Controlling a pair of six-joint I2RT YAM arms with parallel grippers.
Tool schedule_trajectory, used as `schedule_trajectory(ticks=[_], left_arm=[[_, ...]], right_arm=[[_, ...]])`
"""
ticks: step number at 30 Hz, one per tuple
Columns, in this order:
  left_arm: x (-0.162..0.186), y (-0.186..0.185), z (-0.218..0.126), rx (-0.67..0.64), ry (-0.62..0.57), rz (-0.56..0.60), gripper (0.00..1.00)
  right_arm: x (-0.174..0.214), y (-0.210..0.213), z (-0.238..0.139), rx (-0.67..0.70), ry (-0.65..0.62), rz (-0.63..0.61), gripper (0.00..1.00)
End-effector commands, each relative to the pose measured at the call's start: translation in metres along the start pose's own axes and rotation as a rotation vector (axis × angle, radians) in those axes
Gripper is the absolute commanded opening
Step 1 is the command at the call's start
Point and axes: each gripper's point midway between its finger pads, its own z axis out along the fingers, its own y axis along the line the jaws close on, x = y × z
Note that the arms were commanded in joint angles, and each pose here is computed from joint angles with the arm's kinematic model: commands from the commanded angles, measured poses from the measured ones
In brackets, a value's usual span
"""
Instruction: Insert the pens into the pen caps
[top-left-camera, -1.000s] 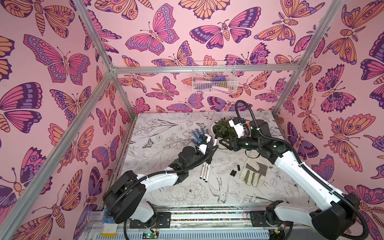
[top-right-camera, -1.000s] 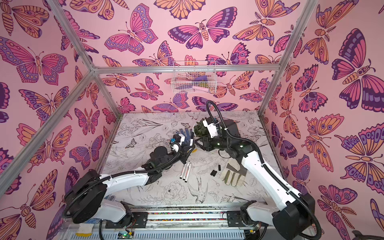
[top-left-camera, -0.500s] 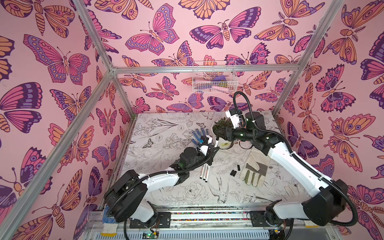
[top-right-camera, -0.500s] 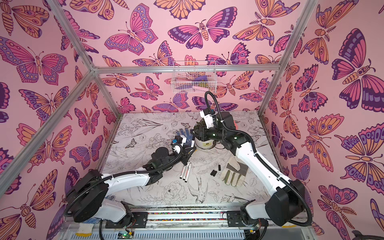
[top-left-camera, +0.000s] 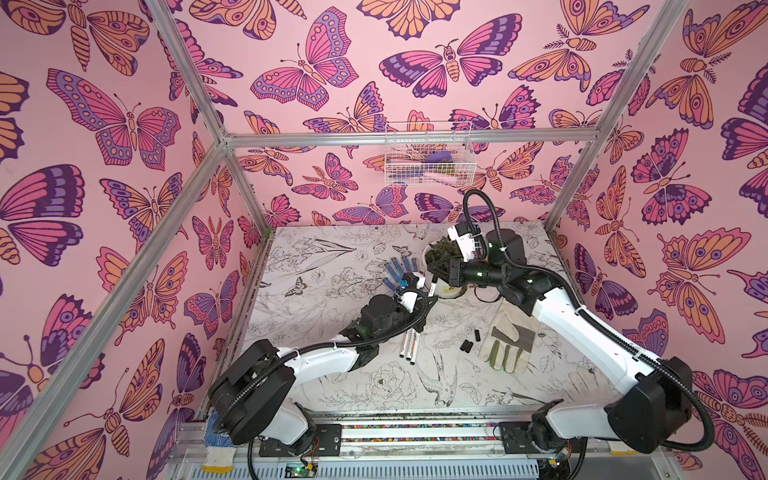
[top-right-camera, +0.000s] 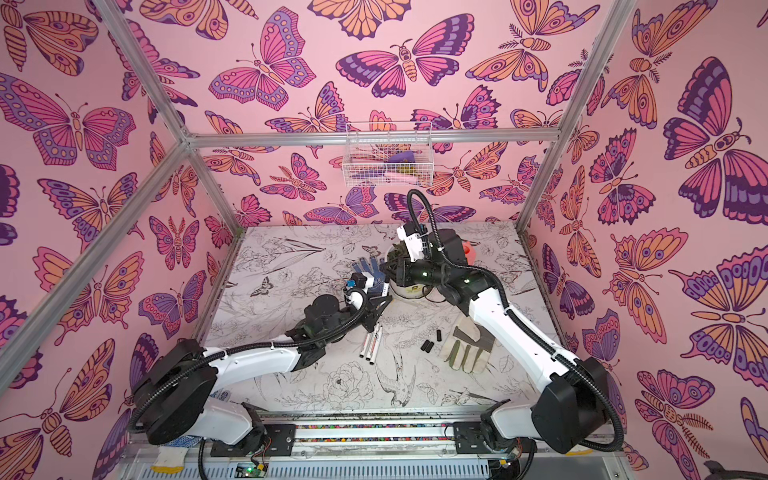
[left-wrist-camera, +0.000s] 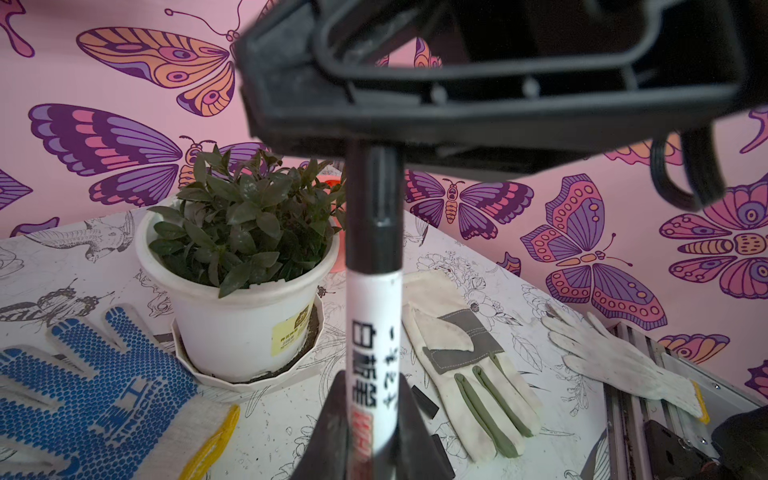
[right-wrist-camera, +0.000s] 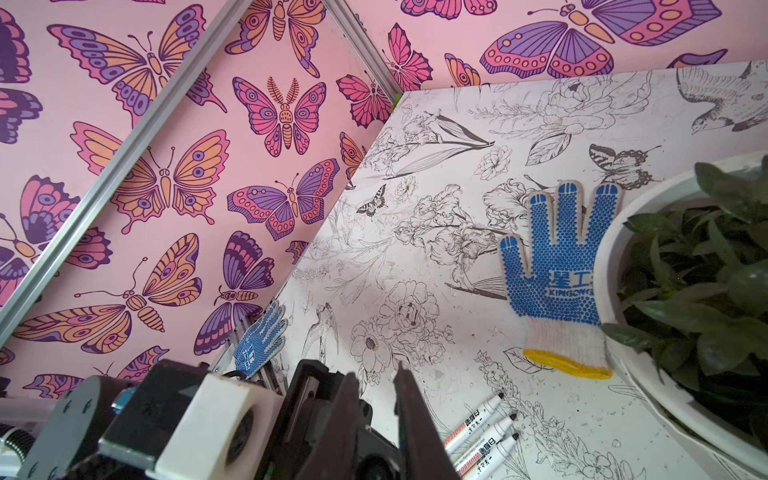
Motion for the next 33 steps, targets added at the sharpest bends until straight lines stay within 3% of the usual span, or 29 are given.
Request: schedule_trajectory(ticks=[1, 4, 7, 12, 20, 23, 29, 33], left_arm=[[-0.053, -0.012, -0.001, 0.028, -0.154, 0.061, 0.0], [-0.065, -0.013, -0.004, 0.026, -0.188, 0.069, 0.0], [-0.077, -0.016, -0.005, 0.03, -0.214, 0.09, 0.0], [-0.109, -0.019, -0.008, 0.009, -0.308, 0.181, 0.0], [-0.181, -0.023, -0.029, -0.067, -0.564, 0.308, 0.0], [-0.201, -0.038, -0.035, 0.023, -0.603, 0.313, 0.0], [-0.237, -0.056, -0.057, 0.343, -0.64, 0.153, 0.0], [-0.253, -0.048, -0.066, 0.441, -0.651, 0.08, 0.0]], right_arm=[[0.026, -0.002, 0.001, 0.001, 0.076, 0.044, 0.17], [0.031, -0.007, 0.0, 0.025, 0.085, 0.049, 0.05], [0.036, -0.007, 0.0, 0.025, 0.11, 0.043, 0.0], [0.05, -0.003, 0.0, -0.01, 0.192, 0.065, 0.0], [0.087, -0.007, 0.009, -0.046, 0.377, 0.177, 0.0], [0.093, -0.013, 0.012, -0.025, 0.425, 0.192, 0.0], [0.1, -0.013, 0.014, -0.036, 0.49, 0.215, 0.0], [0.106, -0.006, 0.012, -0.074, 0.535, 0.223, 0.0]])
